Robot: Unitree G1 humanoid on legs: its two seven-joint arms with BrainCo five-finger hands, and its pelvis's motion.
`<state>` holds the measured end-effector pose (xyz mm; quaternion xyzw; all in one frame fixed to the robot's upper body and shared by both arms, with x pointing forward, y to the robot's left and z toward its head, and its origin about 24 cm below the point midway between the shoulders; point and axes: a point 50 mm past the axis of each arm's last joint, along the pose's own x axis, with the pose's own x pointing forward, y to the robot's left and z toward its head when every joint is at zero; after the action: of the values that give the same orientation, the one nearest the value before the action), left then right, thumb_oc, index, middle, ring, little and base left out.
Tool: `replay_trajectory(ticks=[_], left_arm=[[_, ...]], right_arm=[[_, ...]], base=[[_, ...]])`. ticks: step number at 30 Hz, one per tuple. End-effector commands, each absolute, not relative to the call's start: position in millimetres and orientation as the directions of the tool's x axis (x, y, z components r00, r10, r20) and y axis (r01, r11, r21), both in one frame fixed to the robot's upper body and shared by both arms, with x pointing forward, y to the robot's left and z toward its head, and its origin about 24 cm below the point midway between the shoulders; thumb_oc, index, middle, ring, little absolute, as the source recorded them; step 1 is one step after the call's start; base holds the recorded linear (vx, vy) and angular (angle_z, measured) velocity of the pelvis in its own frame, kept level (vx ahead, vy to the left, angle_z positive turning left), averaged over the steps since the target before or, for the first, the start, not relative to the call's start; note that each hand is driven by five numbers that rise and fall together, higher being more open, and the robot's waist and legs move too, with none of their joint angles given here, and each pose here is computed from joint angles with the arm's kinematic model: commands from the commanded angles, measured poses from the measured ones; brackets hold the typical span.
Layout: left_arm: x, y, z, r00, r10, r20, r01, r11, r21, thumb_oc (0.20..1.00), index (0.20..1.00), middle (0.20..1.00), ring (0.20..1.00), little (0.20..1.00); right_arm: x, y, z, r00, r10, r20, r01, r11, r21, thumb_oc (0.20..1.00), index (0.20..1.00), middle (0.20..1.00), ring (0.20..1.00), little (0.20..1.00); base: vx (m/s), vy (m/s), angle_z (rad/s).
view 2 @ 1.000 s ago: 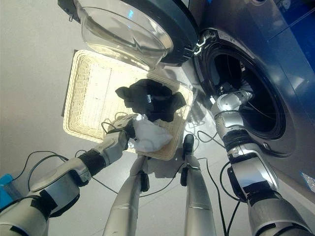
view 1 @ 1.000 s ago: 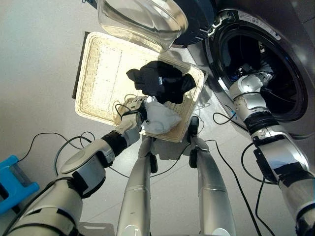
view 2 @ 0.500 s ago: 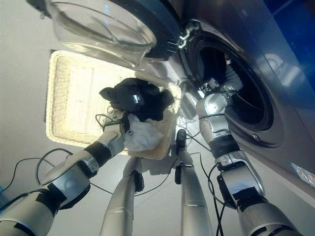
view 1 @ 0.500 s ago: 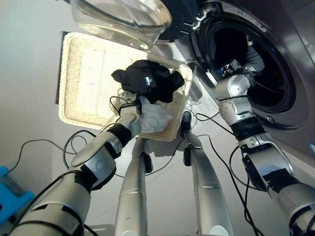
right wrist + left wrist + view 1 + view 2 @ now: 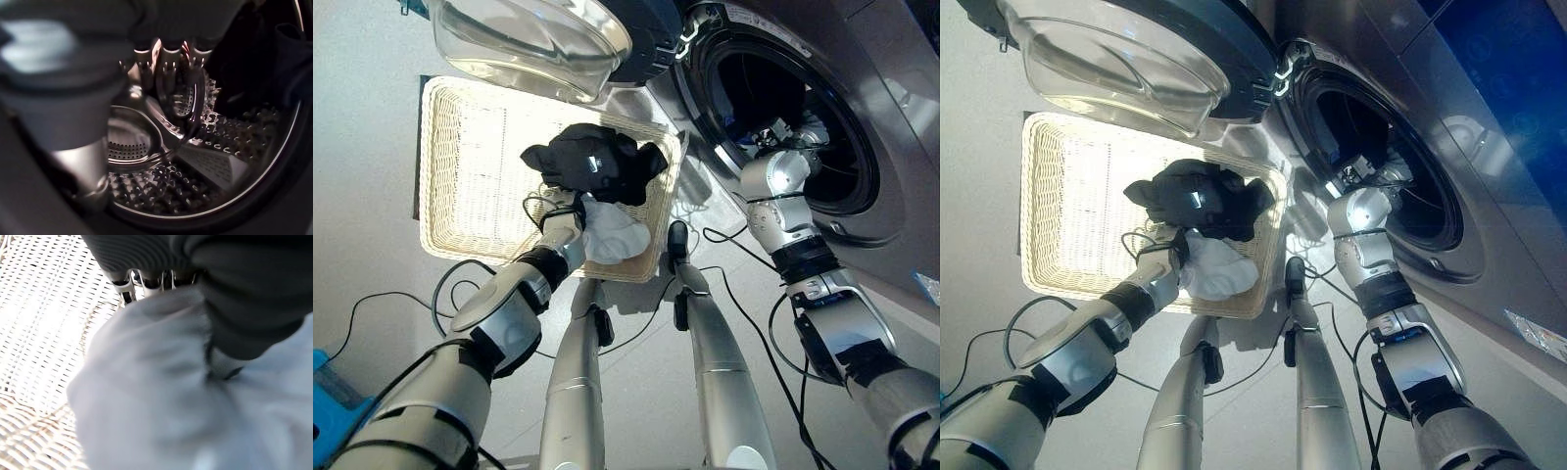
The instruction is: Put the clothes into the washing machine.
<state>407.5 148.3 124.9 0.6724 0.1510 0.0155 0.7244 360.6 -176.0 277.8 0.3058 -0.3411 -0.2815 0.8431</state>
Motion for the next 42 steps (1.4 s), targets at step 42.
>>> replay_trajectory(ticks=[42], left_arm=[[356.1, 106.6, 143.0, 0.897, -0.287, 0.336, 0.305, 0.952, -0.001, 0.200, 0.200, 0.200, 0.200, 0.200]], right_arm=[[362.4, -198.2, 178.6, 0.773, -0.498, 0.392, 0.394, 0.862, 0.317, 1.000, 1.000, 1.000, 1.000, 1.000]], base=[[0.00, -0.004, 0.03]])
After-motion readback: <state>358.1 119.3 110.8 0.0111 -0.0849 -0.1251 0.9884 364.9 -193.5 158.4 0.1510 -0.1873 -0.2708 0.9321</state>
